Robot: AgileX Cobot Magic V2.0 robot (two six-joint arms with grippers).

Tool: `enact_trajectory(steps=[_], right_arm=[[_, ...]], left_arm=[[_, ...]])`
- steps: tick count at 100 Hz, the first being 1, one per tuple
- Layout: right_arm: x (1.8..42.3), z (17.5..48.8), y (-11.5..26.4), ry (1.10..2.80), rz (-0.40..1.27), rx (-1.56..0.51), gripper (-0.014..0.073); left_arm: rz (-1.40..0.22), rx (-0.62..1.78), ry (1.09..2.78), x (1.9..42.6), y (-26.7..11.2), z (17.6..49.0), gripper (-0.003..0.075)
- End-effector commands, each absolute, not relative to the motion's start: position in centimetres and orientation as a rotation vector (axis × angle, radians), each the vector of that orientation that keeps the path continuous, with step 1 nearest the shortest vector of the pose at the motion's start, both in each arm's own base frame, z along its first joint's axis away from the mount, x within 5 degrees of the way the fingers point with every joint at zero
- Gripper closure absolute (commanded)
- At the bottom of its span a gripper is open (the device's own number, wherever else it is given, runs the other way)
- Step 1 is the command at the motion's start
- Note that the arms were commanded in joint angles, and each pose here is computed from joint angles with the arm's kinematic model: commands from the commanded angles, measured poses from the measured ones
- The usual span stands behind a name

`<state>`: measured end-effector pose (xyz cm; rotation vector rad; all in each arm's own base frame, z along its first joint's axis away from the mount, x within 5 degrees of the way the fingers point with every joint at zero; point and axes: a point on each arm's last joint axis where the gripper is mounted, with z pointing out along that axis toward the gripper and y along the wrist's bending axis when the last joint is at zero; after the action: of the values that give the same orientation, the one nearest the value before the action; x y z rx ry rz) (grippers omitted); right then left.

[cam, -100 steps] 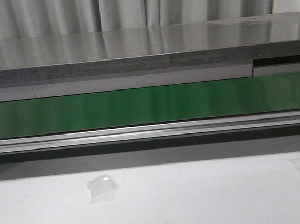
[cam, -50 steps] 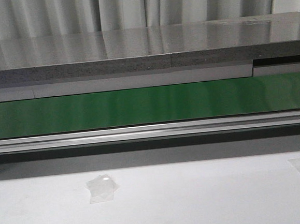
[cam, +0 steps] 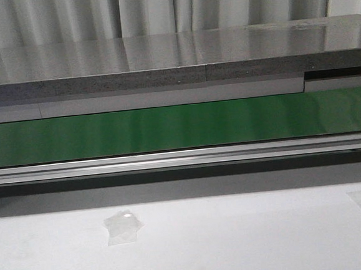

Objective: Move button from left to right

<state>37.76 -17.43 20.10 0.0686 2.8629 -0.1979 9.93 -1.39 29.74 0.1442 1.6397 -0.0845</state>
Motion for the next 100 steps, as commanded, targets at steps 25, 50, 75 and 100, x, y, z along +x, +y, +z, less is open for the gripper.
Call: enact_trajectory(steps=[25,50,75,100], right_arm=[[37.2,28.9,-16.7,2.545,-0.228,0.181,0.0055],[37.5,33.2,-12.2,2.356,-0.057,0.157,0.0055],[37.0,37.4,-5.5,2.209,-0.013,-0.042,0.0055],[34.7,41.2,-0.5,2.077,0.036,-0.182,0.0055]], left_arm=[[-0.078,0.106,1.551,9.9,-1.2,31.2,0.0740],[-0.078,0.106,1.551,9.9,-1.2,31.2,0.0740],[-0.078,0.106,1.551,9.9,-1.2,31.2,0.0740],[-0.078,0.106,1.551,9.9,-1.2,31.2,0.0740]])
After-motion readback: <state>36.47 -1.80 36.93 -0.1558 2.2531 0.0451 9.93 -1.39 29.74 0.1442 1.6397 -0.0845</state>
